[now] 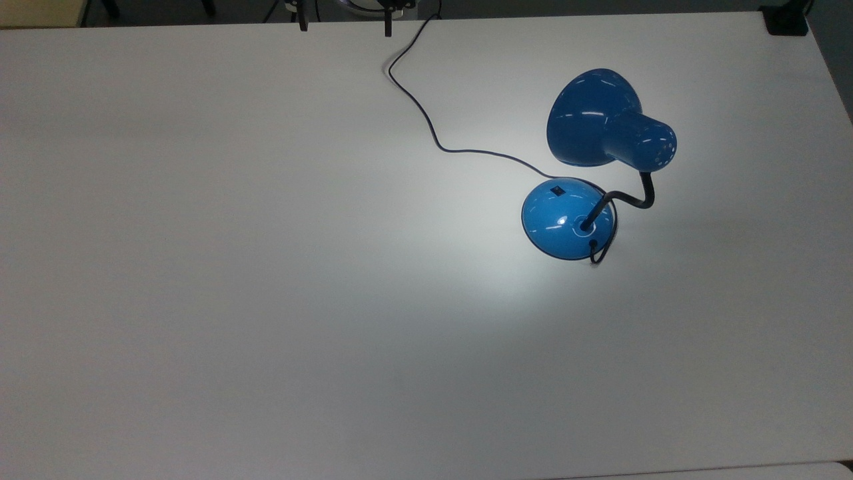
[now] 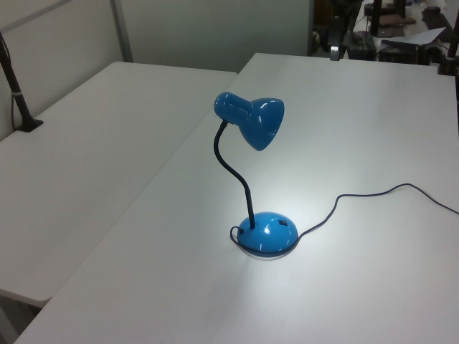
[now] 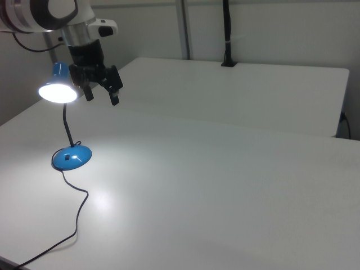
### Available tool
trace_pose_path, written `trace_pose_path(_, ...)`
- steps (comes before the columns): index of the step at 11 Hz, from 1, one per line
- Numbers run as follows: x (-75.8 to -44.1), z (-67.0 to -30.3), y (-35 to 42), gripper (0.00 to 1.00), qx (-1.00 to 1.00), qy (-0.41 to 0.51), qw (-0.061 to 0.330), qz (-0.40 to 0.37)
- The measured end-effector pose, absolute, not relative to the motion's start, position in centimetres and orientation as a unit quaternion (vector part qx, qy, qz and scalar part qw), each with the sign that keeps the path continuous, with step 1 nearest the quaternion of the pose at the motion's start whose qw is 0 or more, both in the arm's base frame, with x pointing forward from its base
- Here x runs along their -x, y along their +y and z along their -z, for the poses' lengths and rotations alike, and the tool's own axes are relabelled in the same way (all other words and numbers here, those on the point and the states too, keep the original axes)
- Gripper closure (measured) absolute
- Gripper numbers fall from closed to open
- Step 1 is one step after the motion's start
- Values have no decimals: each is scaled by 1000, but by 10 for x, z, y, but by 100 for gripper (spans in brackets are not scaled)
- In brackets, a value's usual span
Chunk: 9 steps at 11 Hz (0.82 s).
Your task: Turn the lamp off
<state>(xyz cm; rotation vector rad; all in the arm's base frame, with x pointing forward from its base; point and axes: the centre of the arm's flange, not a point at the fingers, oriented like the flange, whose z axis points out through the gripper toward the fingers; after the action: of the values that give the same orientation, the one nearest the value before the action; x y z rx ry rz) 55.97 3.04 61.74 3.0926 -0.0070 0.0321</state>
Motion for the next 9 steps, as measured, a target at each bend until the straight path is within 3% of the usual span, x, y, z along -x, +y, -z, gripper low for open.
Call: trace_pose_path(9,-560,-617,26,0,-1000,-6,25,-10)
